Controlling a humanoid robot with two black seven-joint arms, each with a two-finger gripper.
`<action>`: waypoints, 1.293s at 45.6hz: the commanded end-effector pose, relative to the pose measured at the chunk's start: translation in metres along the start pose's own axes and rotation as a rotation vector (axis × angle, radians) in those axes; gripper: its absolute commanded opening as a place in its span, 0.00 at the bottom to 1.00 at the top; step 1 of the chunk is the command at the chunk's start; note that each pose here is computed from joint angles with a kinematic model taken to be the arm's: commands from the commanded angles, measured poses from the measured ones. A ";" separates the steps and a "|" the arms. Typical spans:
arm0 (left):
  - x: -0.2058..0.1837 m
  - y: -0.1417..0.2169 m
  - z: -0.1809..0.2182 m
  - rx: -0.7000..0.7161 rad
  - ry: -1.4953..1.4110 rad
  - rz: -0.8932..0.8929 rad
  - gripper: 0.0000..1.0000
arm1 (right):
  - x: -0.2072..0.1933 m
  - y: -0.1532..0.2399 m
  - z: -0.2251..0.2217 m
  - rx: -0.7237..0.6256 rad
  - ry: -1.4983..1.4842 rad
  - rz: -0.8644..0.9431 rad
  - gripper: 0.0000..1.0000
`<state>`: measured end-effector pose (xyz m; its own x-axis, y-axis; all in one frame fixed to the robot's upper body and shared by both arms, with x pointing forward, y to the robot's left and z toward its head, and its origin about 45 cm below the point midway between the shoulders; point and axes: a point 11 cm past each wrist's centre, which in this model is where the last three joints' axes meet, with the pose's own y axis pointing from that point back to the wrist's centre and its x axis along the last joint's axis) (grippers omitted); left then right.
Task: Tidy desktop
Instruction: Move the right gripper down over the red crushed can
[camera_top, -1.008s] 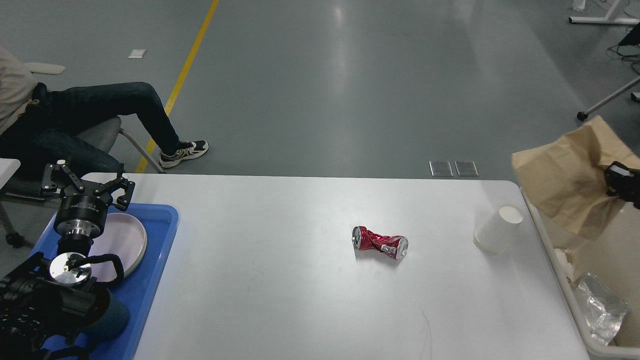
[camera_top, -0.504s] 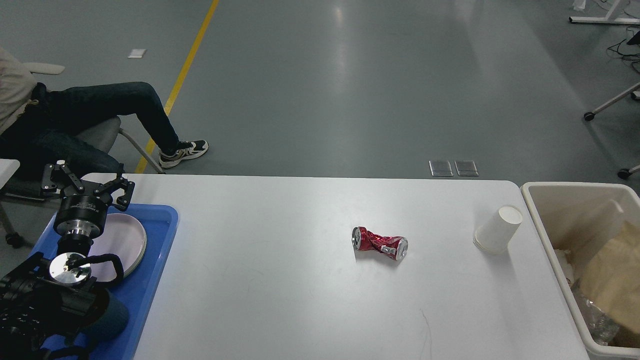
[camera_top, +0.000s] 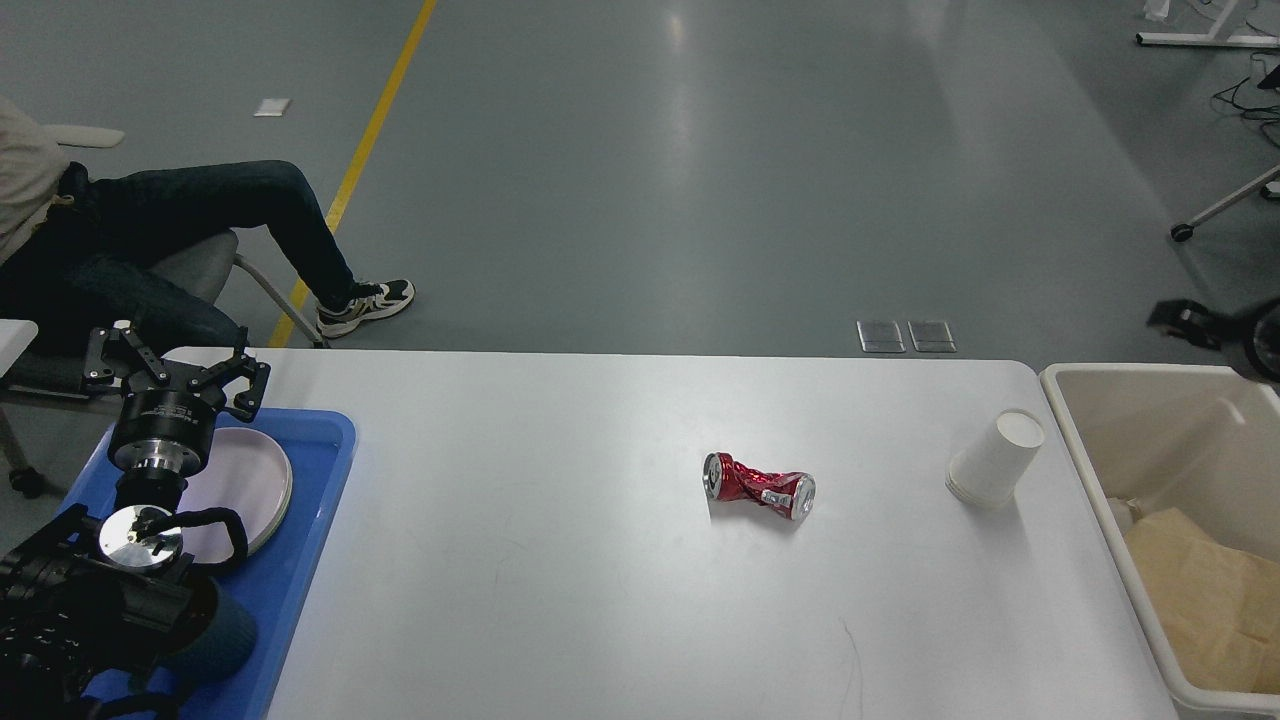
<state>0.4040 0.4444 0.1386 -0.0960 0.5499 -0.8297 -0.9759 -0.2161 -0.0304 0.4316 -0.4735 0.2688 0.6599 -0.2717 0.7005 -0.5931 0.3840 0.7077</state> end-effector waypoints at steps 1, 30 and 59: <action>0.000 0.000 0.000 0.000 0.000 0.000 0.96 | 0.016 0.034 -0.069 0.112 0.093 -0.056 1.00; 0.000 0.000 0.000 0.000 0.000 0.000 0.96 | -0.158 0.105 -0.253 0.387 0.603 -0.572 1.00; 0.000 0.000 0.000 0.000 0.000 0.000 0.96 | -0.259 0.044 -0.270 0.450 1.185 -0.223 0.99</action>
<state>0.4040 0.4444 0.1386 -0.0959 0.5499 -0.8297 -0.9759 -0.2160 -0.0304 0.3628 -0.1402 0.1181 0.6936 0.6789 0.2410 -0.3430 0.0170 0.9392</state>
